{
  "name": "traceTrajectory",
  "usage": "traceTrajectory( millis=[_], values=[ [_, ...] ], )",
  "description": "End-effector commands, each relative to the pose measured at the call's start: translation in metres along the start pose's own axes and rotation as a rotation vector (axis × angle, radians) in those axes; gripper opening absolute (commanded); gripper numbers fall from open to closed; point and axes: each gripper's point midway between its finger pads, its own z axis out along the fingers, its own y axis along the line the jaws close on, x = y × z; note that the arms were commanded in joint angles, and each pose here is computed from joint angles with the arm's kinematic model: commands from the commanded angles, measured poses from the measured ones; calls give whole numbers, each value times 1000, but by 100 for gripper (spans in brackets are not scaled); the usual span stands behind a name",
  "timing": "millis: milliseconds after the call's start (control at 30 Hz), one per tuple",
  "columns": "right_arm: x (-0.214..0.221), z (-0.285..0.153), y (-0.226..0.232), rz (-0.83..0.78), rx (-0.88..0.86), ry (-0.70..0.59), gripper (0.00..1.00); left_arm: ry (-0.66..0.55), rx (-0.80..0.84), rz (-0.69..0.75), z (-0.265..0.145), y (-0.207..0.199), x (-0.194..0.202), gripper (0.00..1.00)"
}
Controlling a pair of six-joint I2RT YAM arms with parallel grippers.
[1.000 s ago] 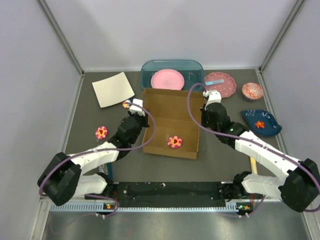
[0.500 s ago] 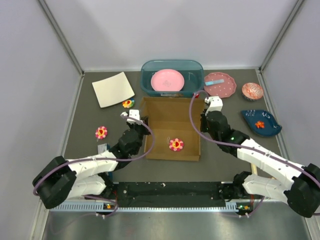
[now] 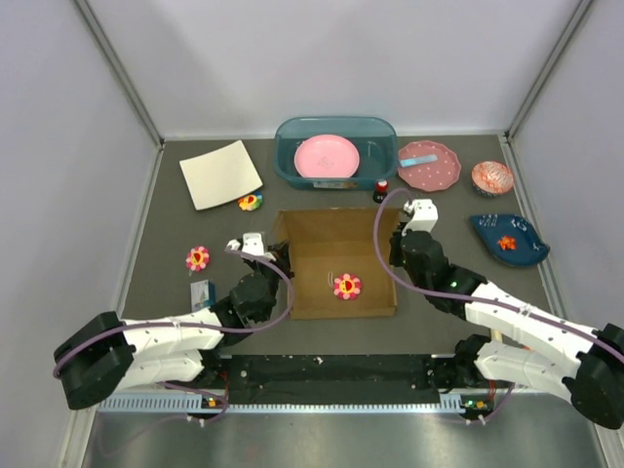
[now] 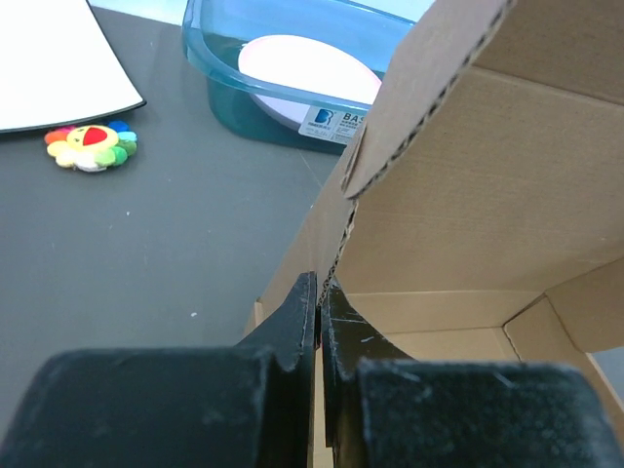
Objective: Fold the paper box
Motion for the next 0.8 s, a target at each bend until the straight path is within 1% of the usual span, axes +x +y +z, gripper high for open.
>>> traceTrajectory(
  millis=[0, 100, 167, 433, 533, 767],
  values=[
    [46, -10, 10, 3, -63, 125, 0, 45, 36, -68, -13, -7, 17, 0],
    [52, -13, 7, -1, -61, 131, 0, 56, 41, -82, -16, -9, 18, 0],
    [55, -13, 5, -6, -58, 133, 0, 49, 54, -100, -16, -13, 12, 0],
    [59, -16, 3, -73, -44, 137, 0, 51, 50, -97, -12, -23, -3, 0],
    [57, -18, 5, -92, -43, 131, 0, 55, 46, -121, -11, -26, -4, 0],
    [51, -19, 8, -107, -48, 120, 0, 109, 90, -174, -11, -40, 7, 0]
  ],
)
